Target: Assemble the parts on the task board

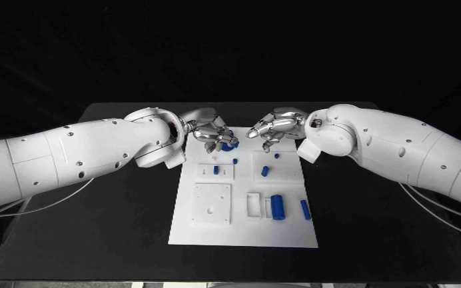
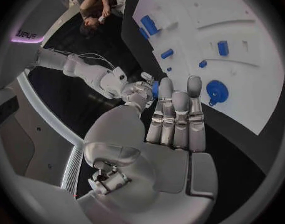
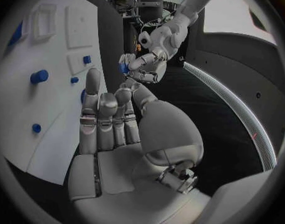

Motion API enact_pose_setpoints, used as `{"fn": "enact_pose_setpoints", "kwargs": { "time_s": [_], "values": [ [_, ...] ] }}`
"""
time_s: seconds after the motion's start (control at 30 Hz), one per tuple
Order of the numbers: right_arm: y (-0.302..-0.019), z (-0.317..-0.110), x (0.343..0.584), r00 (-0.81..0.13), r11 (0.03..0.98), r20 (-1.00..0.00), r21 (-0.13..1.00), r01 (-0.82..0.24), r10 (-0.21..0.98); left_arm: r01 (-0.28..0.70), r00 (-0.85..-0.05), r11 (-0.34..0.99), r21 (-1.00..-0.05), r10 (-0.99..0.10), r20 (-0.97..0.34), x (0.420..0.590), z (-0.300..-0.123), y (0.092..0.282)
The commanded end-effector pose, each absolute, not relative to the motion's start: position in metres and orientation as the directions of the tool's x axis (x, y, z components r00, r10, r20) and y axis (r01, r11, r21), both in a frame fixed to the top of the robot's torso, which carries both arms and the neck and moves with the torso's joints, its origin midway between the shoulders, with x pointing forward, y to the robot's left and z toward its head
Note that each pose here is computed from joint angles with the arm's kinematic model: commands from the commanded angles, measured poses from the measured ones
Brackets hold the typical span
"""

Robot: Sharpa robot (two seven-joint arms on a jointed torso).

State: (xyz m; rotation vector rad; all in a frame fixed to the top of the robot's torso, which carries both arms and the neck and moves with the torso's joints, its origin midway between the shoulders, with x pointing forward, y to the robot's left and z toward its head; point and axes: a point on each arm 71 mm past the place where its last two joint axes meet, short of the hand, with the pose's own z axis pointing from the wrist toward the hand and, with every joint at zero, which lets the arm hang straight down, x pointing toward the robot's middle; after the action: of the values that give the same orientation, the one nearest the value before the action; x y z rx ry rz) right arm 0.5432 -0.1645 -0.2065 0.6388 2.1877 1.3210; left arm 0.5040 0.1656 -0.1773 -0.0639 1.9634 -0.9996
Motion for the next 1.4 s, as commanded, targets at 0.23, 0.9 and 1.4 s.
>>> {"fn": "enact_pose_setpoints", "kwargs": {
  "time_s": [0.23,0.9,1.4],
  "values": [
    [-0.177,-0.197,0.547,-0.696,0.339,-0.174,0.935,0.105,0.697,0.280,-0.508,0.749,-0.601,-0.416,-0.755,0.509,-0.177,0.174],
    [-0.245,-0.176,0.566,-0.461,0.351,-0.333,0.935,-0.050,0.822,-0.035,-0.412,0.928,-0.370,-0.351,-0.841,0.510,-0.185,0.211],
    [-0.272,-0.165,0.573,-0.356,0.362,-0.367,0.929,-0.083,0.860,-0.121,-0.300,0.918,-0.379,-0.397,-0.867,0.505,-0.202,0.220]
  ]
}}
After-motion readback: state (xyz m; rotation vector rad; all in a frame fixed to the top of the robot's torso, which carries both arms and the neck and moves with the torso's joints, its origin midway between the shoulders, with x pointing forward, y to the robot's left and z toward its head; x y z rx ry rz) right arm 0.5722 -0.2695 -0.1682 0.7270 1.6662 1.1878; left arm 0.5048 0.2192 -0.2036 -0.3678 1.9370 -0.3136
